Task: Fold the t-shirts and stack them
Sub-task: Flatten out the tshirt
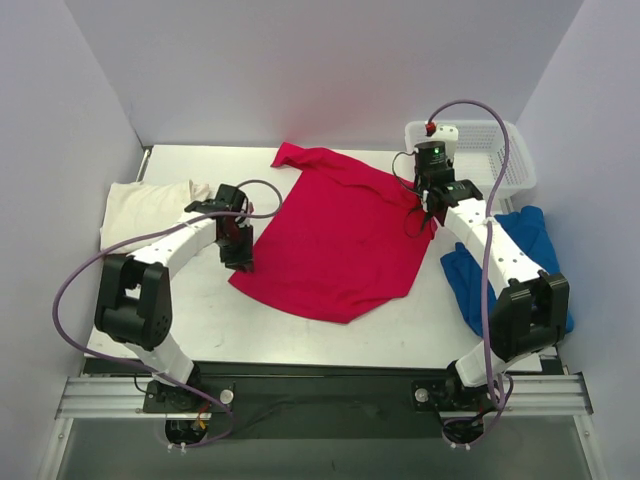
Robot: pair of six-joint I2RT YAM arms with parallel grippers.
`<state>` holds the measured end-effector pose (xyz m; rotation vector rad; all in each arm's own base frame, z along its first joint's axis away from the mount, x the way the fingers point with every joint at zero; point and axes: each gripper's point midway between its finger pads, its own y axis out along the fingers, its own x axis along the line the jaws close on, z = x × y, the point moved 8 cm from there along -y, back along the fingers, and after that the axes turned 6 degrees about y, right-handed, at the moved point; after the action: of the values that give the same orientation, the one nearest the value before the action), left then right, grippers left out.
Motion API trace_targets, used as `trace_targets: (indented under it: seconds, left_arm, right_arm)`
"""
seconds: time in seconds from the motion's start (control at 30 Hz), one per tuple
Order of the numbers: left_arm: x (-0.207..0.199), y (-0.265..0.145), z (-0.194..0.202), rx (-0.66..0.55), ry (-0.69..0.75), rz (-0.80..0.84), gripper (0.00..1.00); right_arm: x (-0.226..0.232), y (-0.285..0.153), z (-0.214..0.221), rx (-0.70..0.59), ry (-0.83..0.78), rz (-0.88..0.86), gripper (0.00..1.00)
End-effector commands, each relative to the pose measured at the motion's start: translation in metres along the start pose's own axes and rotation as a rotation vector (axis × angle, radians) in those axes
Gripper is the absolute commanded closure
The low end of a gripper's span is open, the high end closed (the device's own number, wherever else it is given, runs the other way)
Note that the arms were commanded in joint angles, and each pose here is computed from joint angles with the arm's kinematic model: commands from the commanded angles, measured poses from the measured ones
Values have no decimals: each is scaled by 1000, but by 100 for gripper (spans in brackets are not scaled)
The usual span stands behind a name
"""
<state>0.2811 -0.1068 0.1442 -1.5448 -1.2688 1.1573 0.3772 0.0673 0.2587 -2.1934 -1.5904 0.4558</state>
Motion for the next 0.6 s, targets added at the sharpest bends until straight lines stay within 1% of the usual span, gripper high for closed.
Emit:
trace_targets:
  seconds: [0.0, 0.07, 0.2, 0.3, 0.33, 0.4, 0.47, 0.57]
  left_arm:
    - [-8, 5, 2, 34, 34, 34, 68]
    - [-11, 14, 3, 68, 34, 30, 71]
    - [-10, 26, 4, 94, 16, 14, 77]
    - [-7, 38, 5, 124, -2, -21, 84]
    - [-7, 41, 5, 132, -10, -27, 88]
    - [-6, 50, 5, 147, -22, -43, 92]
    - [-2, 56, 3, 152, -28, -77, 100]
    - [2, 62, -4, 144, -47, -111, 100]
  right_arm:
    - [-3, -7, -3, -19, 23, 15, 100]
    - [-3, -7, -2, -17, 23, 16, 100]
    - [-4, -6, 0, -11, 25, 17, 100]
    - [-5, -5, 3, -4, 29, 19, 100]
    - [-4, -5, 5, 0, 31, 14, 100]
    - [-6, -5, 6, 4, 34, 15, 100]
    - [-6, -5, 8, 9, 33, 13, 100]
    - [-8, -5, 10, 14, 33, 19, 100]
